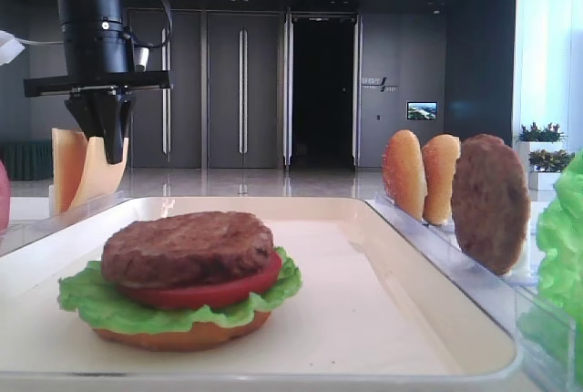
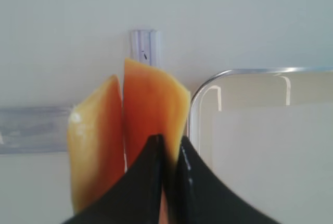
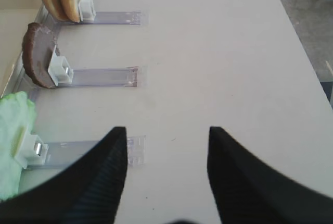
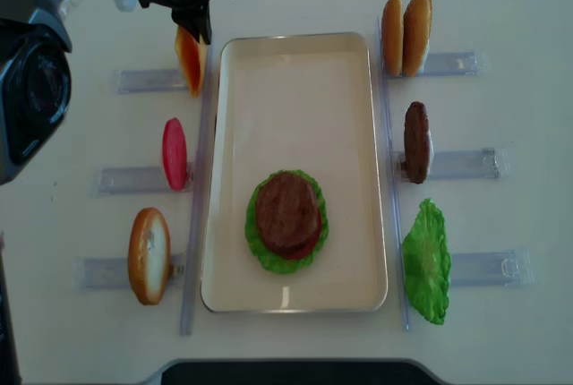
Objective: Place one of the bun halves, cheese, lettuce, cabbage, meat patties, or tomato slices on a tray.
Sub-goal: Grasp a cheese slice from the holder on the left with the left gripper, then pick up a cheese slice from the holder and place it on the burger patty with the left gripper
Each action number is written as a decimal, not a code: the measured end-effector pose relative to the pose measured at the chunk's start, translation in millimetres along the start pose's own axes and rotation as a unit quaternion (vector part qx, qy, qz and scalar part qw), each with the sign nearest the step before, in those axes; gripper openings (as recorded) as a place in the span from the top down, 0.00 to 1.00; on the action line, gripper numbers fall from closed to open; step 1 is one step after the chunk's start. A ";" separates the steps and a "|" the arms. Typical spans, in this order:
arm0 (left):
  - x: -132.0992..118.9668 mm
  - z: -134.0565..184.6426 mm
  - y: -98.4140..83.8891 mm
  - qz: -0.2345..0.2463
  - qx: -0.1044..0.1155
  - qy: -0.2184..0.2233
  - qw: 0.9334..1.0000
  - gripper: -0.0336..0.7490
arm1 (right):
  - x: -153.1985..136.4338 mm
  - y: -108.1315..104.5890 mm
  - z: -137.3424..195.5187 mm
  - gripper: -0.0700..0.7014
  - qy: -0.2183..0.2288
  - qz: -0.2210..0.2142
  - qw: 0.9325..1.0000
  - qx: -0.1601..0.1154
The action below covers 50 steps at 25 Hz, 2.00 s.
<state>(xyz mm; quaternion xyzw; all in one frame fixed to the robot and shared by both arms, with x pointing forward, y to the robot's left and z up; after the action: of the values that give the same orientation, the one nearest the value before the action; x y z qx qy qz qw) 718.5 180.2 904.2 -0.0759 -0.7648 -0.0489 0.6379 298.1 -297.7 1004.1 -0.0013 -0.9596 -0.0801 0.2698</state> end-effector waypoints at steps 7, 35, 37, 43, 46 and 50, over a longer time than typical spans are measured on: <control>43.1 -5.2 -4.7 0.014 0.003 -0.043 0.999 0.92 | 0.0 0.0 0.0 0.43 0.000 0.000 1.000 0.000; 179.6 4.0 -6.1 0.024 -0.010 -0.177 0.984 0.92 | 0.0 0.0 0.0 0.43 0.000 0.000 1.000 0.000; 187.4 5.9 -9.0 0.033 -0.011 -0.184 0.982 0.92 | 0.0 0.0 0.0 0.43 0.000 0.000 1.000 0.000; 206.3 33.3 -6.8 0.029 -0.022 -0.186 0.982 0.92 | 0.0 0.0 0.0 0.43 0.000 0.000 1.000 0.000; 206.8 59.6 -3.0 0.021 -0.026 -0.168 0.985 0.92 | 0.0 0.0 0.0 0.43 0.000 0.000 1.000 0.000; 211.8 96.1 0.4 0.017 -0.028 -0.155 0.987 0.92 | 0.0 0.0 0.0 0.43 0.000 0.000 1.000 0.000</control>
<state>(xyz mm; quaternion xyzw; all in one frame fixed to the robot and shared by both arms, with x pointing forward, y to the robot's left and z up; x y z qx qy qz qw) 588.6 208.4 1095.0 -0.1140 -0.8514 -0.0471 0.5097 298.1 -297.7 1004.1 -0.0014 -0.9595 -0.0805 0.2698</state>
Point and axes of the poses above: a point on each arm's last joint axis where the gripper is mounted, x pointing back along that axis away from the gripper, y along the wrist's bending axis when the last joint is at zero, z = x × y, the point moved 8 cm from there along -x, pointing out along that axis toward the gripper, and after that the axes turned 11 degrees about -x, right-handed, at the moved point
